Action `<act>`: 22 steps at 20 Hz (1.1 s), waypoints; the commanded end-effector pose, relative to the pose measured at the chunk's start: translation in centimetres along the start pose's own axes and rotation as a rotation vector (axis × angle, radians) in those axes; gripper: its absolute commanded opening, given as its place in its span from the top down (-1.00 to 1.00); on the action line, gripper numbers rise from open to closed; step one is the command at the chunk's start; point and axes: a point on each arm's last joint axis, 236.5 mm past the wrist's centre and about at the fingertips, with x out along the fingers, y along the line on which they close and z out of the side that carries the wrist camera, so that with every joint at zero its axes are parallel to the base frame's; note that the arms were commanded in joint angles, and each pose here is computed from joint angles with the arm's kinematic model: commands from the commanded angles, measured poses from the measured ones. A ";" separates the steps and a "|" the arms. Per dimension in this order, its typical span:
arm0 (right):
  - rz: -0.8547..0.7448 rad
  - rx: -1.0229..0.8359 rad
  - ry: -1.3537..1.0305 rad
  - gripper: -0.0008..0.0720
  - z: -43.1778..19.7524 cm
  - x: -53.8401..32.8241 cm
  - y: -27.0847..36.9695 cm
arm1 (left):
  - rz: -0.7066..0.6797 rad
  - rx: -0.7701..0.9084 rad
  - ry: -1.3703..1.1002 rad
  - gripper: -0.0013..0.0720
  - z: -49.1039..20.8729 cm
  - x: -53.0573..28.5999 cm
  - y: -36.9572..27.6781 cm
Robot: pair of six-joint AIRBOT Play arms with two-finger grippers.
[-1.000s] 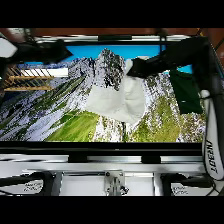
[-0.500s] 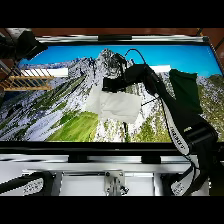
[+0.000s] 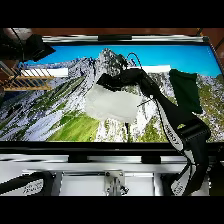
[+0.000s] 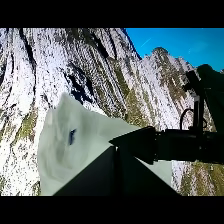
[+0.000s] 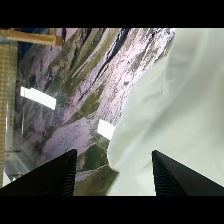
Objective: Fold the shirts.
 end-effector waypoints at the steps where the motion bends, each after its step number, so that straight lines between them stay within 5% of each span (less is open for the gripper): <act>1: -0.028 -0.036 0.037 -0.60 0.2 -2.1 -1.4 | -0.002 0.007 0.005 0.89 -0.2 0.1 -0.2; 5: -0.244 -0.065 0.165 -0.60 0.2 -9.8 -8.9 | -0.002 0.008 0.005 0.89 -0.2 0.1 -0.2; 8: -0.435 0.081 0.294 -0.60 -1.6 -17.6 -16.5 | -0.002 0.021 0.005 0.89 -0.2 0.1 -0.2; 13: -0.368 0.297 0.425 -0.63 -7.7 -18.7 -20.1 | -0.002 0.023 0.005 0.89 -0.2 0.1 -0.2; 14: -0.307 0.305 0.415 -0.85 -8.4 -17.0 -19.6 | -0.002 0.023 0.005 0.89 -0.2 0.1 -0.2; 22: -0.217 0.334 0.314 -0.86 -9.6 -10.7 -18.9 | -0.002 0.022 0.005 0.89 -0.2 0.1 -0.2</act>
